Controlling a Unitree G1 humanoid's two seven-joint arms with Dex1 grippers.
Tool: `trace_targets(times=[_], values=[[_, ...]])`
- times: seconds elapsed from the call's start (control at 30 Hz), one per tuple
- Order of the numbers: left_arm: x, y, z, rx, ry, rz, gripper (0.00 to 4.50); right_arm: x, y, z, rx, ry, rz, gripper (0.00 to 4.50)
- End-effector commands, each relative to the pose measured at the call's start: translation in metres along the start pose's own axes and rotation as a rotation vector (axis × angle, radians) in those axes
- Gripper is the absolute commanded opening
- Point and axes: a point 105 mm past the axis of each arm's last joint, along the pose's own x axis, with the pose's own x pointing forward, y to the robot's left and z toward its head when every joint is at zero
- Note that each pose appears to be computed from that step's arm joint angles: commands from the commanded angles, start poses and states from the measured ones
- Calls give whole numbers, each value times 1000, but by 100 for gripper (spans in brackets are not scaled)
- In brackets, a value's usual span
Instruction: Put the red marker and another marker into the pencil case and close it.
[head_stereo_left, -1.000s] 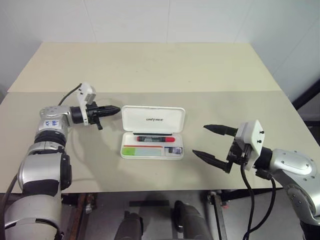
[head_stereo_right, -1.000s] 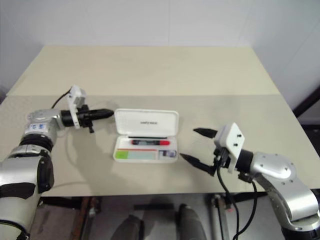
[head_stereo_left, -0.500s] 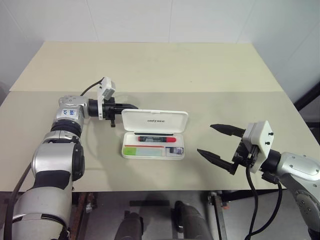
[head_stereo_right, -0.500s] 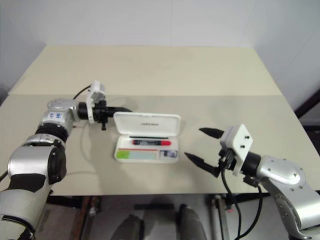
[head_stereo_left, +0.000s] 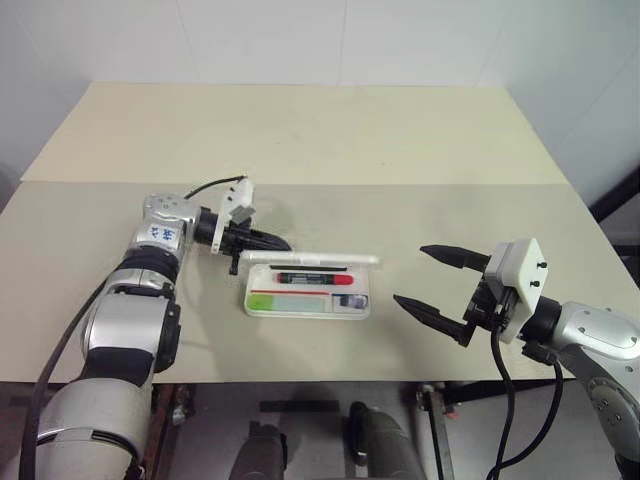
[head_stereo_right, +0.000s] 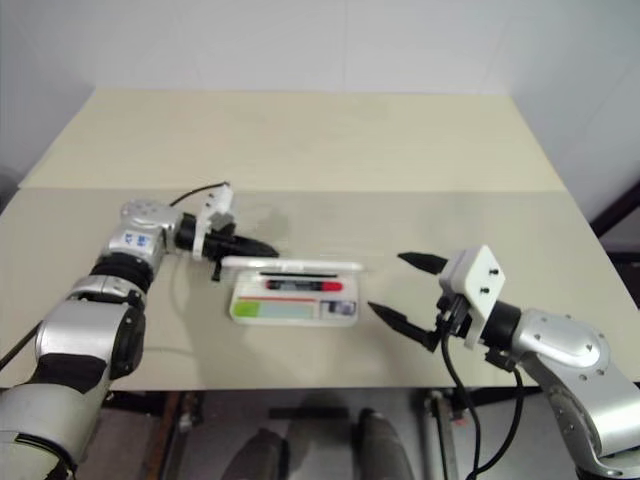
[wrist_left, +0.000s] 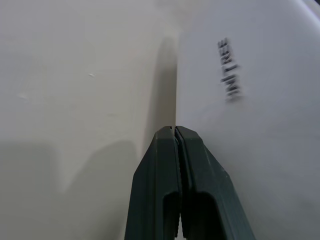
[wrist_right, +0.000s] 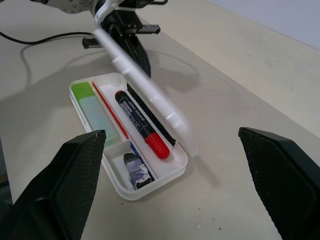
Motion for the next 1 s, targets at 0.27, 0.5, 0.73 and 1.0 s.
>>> trace_targets(times=[0.27,0.5,0.73,1.0], values=[[12,-33,-8,59,29,-188,5,4,2,7,-35,-27,2,450],[17,-40,-12,74,54,-194,5,0,-4,9,-38,-32,-14,450],[21,-49,-21,84,94,-221,5,-3,13,9,11,-48,44,450],[26,-54,-29,83,129,-232,5,-8,31,-4,39,-23,125,450]])
